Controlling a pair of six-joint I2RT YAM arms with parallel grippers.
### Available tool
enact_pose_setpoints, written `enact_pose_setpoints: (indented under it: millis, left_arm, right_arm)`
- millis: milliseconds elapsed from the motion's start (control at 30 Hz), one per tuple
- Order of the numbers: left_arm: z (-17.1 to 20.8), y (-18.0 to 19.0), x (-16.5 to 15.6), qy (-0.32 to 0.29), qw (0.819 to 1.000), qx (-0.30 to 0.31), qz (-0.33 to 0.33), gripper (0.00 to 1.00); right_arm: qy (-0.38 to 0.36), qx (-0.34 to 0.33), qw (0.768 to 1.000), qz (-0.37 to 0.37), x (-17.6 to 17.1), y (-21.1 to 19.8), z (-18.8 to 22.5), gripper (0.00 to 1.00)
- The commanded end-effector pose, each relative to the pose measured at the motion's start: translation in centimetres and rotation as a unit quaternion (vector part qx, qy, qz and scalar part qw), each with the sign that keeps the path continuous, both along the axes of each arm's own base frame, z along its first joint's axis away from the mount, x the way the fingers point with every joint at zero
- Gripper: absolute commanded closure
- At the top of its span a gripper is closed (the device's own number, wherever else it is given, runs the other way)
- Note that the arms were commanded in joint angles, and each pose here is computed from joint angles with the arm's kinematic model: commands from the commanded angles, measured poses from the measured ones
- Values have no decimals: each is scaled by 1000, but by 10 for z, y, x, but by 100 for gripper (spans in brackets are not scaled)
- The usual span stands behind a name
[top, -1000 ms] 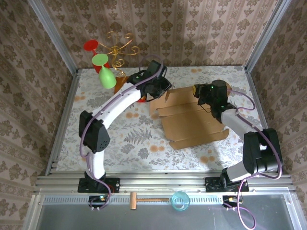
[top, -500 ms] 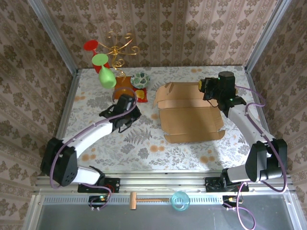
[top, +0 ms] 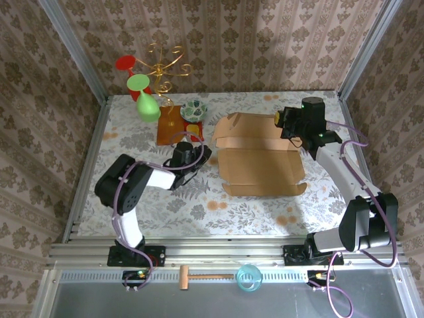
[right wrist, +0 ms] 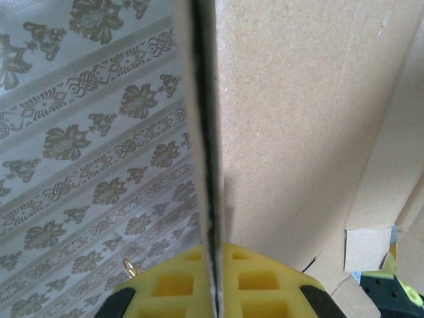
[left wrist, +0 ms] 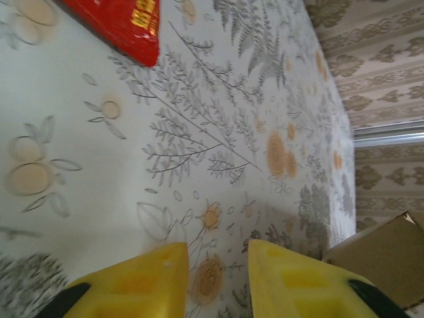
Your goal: Fold the paper box
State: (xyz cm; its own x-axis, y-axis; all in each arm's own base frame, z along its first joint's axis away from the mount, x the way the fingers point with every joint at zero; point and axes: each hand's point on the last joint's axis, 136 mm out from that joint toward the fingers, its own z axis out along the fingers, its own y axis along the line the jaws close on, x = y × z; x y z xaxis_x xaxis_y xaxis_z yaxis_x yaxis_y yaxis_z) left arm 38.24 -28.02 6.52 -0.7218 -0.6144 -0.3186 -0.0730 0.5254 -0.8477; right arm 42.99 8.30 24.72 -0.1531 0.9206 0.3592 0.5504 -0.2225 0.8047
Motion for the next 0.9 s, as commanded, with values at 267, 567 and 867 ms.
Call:
enact_pose_setpoints:
  millis: [267, 567, 867]
  left_arm:
    - [52, -28, 11, -99, 989, -109, 5, 59]
    - [62, -35, 3, -115, 990, -80, -12, 49]
    - [75, -27, -10, -145, 989, -25, -20, 38]
  right_arm:
    - [15, 18, 1000, -18, 8, -3, 3, 100]
    - [21, 24, 999, -20, 13, -2, -5, 100]
    - [24, 28, 999, -26, 15, -6, -9, 100]
